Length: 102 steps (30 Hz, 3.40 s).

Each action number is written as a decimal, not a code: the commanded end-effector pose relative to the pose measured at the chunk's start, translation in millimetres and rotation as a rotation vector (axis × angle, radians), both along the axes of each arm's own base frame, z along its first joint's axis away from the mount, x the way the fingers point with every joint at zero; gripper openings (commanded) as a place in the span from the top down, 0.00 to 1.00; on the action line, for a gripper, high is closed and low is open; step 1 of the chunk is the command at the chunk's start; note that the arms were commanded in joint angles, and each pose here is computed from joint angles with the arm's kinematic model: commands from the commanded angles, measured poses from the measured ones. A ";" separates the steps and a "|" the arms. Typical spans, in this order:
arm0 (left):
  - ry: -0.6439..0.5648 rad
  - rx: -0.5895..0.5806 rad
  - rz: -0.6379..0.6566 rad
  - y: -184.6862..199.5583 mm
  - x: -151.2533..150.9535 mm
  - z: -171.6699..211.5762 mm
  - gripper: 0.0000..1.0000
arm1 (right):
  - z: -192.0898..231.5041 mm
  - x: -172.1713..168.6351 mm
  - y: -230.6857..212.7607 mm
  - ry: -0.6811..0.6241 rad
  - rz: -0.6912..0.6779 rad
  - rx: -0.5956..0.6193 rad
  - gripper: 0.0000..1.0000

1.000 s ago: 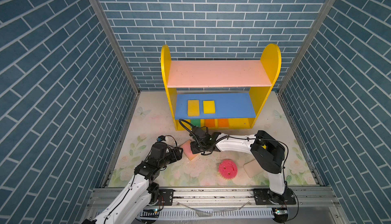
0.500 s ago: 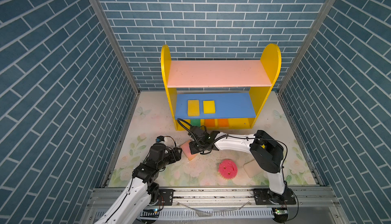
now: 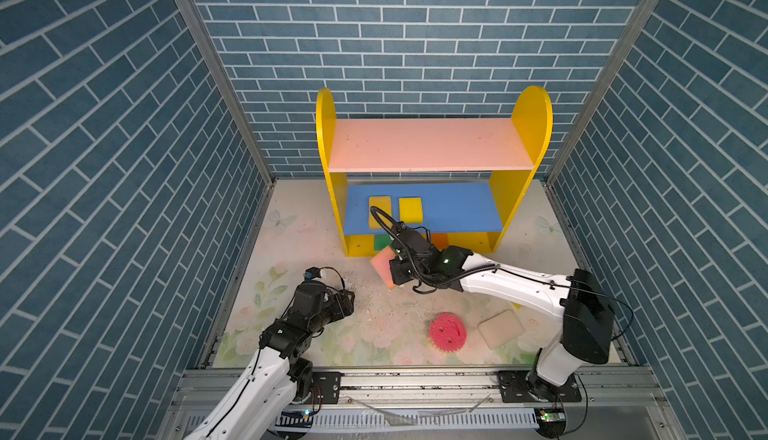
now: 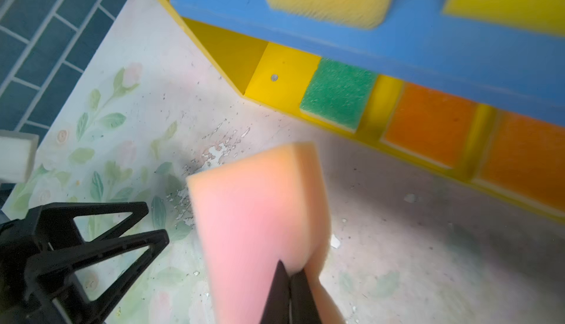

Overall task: Place and organize the cleaning sponges onto the shelf
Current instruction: 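Grasp the pink sponge with the right gripper and lift it, then carry the pink sponge up onto the blue shelf beside the yellow sponges, then lower the pink sponge onto the blue shelf and open the right gripper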

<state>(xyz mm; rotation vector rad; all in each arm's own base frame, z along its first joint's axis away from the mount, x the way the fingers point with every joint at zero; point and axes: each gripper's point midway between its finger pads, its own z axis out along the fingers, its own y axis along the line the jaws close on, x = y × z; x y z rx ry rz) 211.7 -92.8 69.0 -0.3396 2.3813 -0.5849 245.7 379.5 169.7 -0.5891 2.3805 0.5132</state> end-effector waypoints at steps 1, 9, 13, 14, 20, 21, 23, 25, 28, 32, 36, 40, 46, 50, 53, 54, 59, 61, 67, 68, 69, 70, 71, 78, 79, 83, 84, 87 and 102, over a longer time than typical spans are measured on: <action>-0.012 0.016 0.022 4.8 3.0 8.2 0.18 | -0.7 12.4 -43.1 -0.058 -0.074 -0.083 1.00; 0.004 -0.018 0.045 4.1 0.8 1.8 0.18 | 33.2 31.5 -110.9 -0.153 -0.229 -0.057 1.00; 0.005 -0.013 0.044 5.0 -0.3 2.1 0.18 | 41.8 47.8 -146.8 -0.177 -0.353 -0.039 1.00; 0.005 -0.009 0.043 5.2 -0.3 2.0 0.18 | 42.9 51.5 -153.3 -0.177 -0.380 -0.033 1.00; 0.008 -0.012 0.036 3.4 0.7 2.4 0.18 | 53.5 85.2 -171.9 -0.180 -0.488 0.038 1.00; 0.008 -0.015 0.037 3.0 1.0 2.1 0.18 | 54.5 92.0 -171.3 -0.178 -0.500 0.045 1.00; 0.012 -0.018 0.040 3.0 0.7 0.6 0.18 | 56.3 104.9 -167.3 -0.177 -0.514 0.062 1.00; 0.015 -0.020 0.038 2.7 0.2 0.3 0.18 | 55.1 117.6 -160.4 -0.172 -0.514 0.076 1.00; 0.015 -0.021 0.034 2.2 -0.9 1.3 0.18 | 54.5 132.8 -153.2 -0.168 -0.522 0.092 1.00; 0.021 -0.016 0.037 3.8 -3.1 -0.4 0.18 | 54.3 148.4 -153.6 -0.169 -0.573 0.126 1.00; 0.019 -0.014 0.033 3.1 -1.8 1.4 0.18 | 55.0 158.3 -161.6 -0.186 -0.638 0.154 1.00; 0.023 -0.010 0.026 2.0 -0.1 2.0 0.18 | 52.7 166.4 -166.4 -0.192 -0.679 0.180 1.00; 0.028 -0.017 0.023 0.6 -0.4 1.0 0.18 | 42.5 176.9 -155.2 -0.159 -0.669 0.196 1.00; 0.023 -0.016 0.028 2.6 -2.9 1.4 0.18 | 36.4 181.7 -152.5 -0.148 -0.677 0.186 1.00; 0.020 -0.010 0.035 5.0 -4.8 2.2 0.18 | 33.9 184.3 -153.1 -0.149 -0.694 0.189 1.00; 0.020 -0.008 0.036 5.5 -5.5 1.8 0.18 | 32.9 185.1 -152.4 -0.147 -0.696 0.191 1.00; 0.020 -0.010 0.033 5.2 -6.2 2.6 0.18 | 32.7 188.1 -149.4 -0.145 -0.694 0.196 1.00; 0.021 -0.009 0.035 5.5 -6.1 1.7 0.18 | 31.4 188.1 -148.2 -0.140 -0.689 0.196 1.00; 0.022 -0.012 0.031 4.3 -5.2 0.9 0.18 | 27.7 188.1 -146.8 -0.123 -0.699 0.208 1.00; 0.023 -0.012 0.031 4.2 -5.1 0.7 0.18 | 27.0 188.2 -146.7 -0.121 -0.704 0.213 1.00; 0.021 -0.013 0.032 4.1 -4.8 1.1 0.19 | 27.0 188.4 -146.9 -0.121 -0.708 0.219 1.00; 0.022 -0.011 0.032 4.5 -4.9 0.5 0.18 | 26.8 188.7 -146.8 -0.121 -0.712 0.223 1.00; 0.023 -0.012 0.032 4.2 -4.8 0.4 0.18 | 26.8 189.0 -146.4 -0.119 -0.715 0.229 1.00; 0.018 -0.004 0.025 4.1 -3.8 1.9 0.18 | 22.0 189.6 -141.3 -0.090 -0.717 0.251 0.81; 0.015 -0.005 0.023 3.7 -3.4 2.3 0.18 | 20.3 189.2 -140.5 -0.085 -0.719 0.253 0.79; 0.018 -0.009 0.025 3.4 -3.5 0.7 0.19 | 18.1 188.4 -143.0 -0.085 -0.729 0.247 0.74; 0.018 -0.009 0.023 3.1 -3.8 0.6 0.18 | 17.5 187.9 -144.2 -0.086 -0.733 0.243 0.74; 0.026 -0.007 0.024 3.7 -5.1 -2.1 0.18 | 17.3 186.7 -147.9 -0.092 -0.748 0.242 0.86; 0.024 -0.011 0.025 3.8 -5.9 -0.8 0.18 | 19.7 185.4 -149.7 -0.091 -0.773 0.279 0.94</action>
